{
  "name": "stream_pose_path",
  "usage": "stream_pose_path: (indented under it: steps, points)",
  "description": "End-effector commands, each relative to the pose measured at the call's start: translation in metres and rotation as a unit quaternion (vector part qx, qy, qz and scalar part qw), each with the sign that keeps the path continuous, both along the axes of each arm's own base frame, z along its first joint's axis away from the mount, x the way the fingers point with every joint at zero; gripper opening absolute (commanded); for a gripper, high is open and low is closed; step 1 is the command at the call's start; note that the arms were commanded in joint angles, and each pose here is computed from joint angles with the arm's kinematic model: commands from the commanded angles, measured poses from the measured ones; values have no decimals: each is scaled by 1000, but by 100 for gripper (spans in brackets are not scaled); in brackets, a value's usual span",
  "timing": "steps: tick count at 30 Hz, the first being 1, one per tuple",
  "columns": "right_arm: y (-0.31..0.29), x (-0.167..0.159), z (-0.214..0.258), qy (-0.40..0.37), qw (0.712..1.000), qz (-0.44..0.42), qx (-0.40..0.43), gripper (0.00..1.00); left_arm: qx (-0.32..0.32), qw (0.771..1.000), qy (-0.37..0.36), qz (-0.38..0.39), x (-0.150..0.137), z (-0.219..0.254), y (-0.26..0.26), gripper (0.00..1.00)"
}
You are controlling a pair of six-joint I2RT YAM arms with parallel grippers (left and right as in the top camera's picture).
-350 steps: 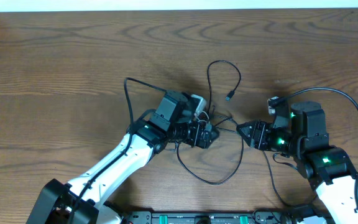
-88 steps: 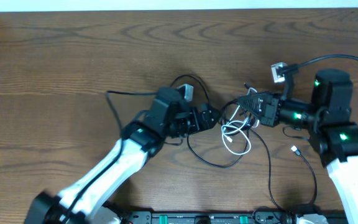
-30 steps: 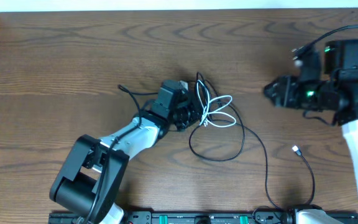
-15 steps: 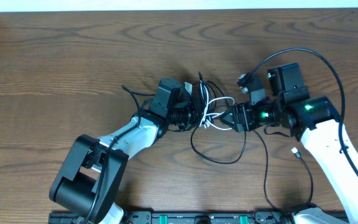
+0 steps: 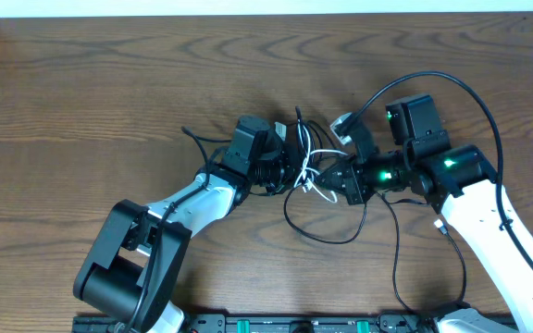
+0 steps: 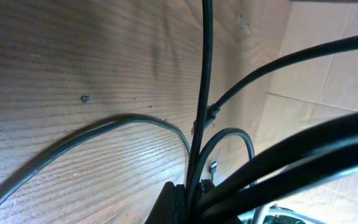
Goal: Untangle cables
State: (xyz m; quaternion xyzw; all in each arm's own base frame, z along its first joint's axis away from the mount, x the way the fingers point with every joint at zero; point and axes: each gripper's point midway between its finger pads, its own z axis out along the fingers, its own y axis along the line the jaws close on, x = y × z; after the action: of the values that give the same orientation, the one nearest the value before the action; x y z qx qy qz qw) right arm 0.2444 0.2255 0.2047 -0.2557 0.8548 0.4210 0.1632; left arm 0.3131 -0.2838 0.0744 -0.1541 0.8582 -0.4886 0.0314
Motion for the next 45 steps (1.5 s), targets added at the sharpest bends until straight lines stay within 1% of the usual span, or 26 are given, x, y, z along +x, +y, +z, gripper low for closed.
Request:
stream_pose_path:
  steps: [1,5,9,12,15,20,21,22,24,29,32,34,41,45]
  points:
    - [18,-24,22,-1,994,75,76,1,-4,1000,10,-5,-3,-4,0,8]
    - [25,-30,33,-6,989,98,108,1,-4,1000,10,-5,-3,-4,0,8]
    - [29,-22,48,-35,987,97,125,1,-3,1000,10,-4,-3,-4,0,9]
    - [30,-15,71,-72,984,95,130,1,-3,1000,9,-4,-3,-4,0,8]
    - [27,-2,93,-107,986,67,110,1,0,1000,7,-2,-2,-5,1,8]
    - [5,19,132,-179,983,-12,34,1,0,1000,7,-2,-2,-5,1,8]
    - [0,20,141,-191,981,-24,26,1,0,1000,7,-2,-2,-5,1,8]
    - [-9,19,160,-215,975,-42,17,1,1,1000,6,-1,-1,-5,1,8]
    - [-17,15,178,-239,969,-59,11,1,6,1000,4,4,0,-6,2,9]
    - [-38,6,202,-284,953,-101,-10,1,8,1000,3,8,1,-7,3,8]
    - [-54,7,197,-276,950,-142,-41,1,8,1000,3,8,1,-7,3,8]
    - [-60,5,189,-264,951,-152,-60,1,8,1000,3,8,1,-7,3,8]
    - [-60,5,168,-215,961,-153,-80,1,8,1000,3,8,1,-7,3,8]
    - [-54,-1,158,-186,970,-133,-78,1,8,1000,3,8,1,-7,3,8]
